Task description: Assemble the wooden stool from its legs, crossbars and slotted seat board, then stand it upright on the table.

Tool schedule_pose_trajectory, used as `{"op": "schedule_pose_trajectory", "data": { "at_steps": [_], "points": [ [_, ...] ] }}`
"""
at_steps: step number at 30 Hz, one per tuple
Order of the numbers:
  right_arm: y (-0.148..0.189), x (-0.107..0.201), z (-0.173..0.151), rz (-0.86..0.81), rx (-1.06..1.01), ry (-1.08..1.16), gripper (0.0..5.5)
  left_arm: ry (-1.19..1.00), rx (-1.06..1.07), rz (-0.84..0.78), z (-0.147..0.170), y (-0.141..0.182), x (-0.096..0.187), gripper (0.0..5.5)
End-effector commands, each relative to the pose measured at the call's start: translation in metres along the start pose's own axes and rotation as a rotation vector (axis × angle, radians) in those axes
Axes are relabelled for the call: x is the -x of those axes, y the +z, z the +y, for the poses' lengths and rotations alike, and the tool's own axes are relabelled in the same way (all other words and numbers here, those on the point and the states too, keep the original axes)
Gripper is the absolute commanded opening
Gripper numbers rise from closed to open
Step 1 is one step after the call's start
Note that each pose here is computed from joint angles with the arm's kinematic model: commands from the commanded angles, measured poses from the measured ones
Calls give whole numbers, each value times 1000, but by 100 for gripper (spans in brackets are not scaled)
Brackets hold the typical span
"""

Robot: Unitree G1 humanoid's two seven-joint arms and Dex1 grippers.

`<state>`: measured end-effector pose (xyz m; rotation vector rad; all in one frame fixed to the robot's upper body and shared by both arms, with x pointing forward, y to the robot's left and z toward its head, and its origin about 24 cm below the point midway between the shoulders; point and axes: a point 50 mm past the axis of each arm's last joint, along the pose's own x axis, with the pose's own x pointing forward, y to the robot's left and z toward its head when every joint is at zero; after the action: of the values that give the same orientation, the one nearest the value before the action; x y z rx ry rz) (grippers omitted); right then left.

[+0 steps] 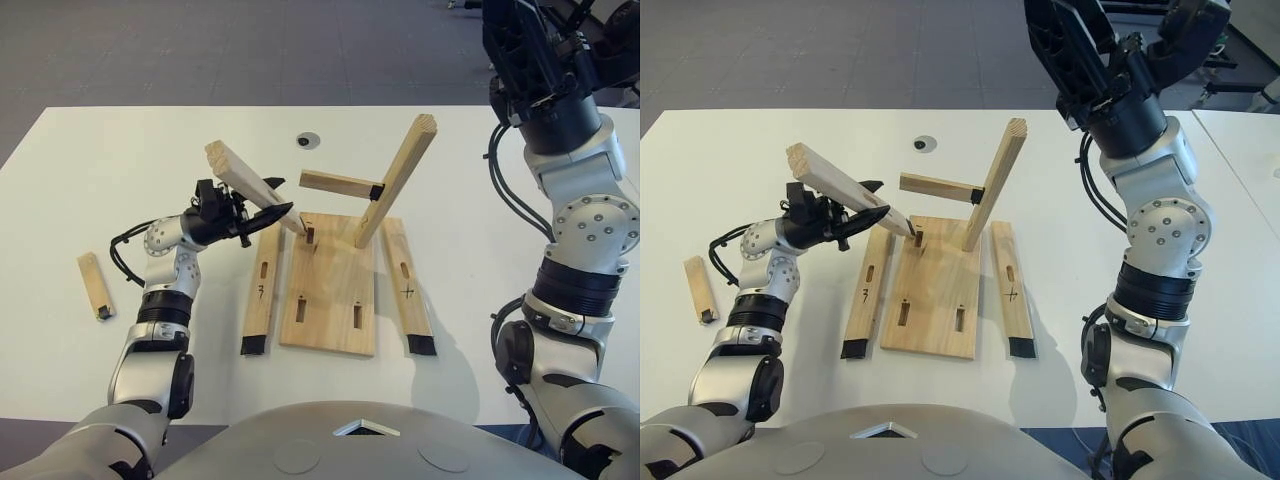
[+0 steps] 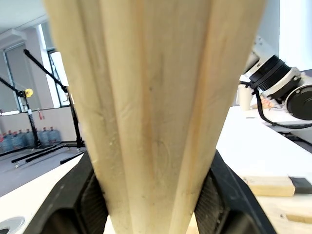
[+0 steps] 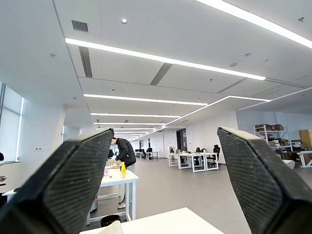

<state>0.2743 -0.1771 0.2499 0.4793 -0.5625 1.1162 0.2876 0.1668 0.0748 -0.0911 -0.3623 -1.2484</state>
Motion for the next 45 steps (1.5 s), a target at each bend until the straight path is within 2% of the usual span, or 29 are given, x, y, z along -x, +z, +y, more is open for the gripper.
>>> {"op": "schedule_pose_trajectory", "data": {
  "at_steps": [1,23,26,30,40,45],
  "points": [
    [-3,-4,3,30,-2,27,392,-6,-34,-35,7,9,-6,203],
    [-4,-5,6,43,-19,58,392,-154,90,128,-11,-17,1,203],
    [-3,-5,7,40,-24,63,392,-245,219,143,-18,-15,4,203],
    [-2,-6,7,34,-31,67,392,-313,291,212,-24,-13,10,203],
    [1,-4,8,48,-2,49,392,-378,273,341,-29,-2,13,203],
    [15,12,-1,93,72,-29,392,-421,276,401,-43,11,12,203]
  ]
}}
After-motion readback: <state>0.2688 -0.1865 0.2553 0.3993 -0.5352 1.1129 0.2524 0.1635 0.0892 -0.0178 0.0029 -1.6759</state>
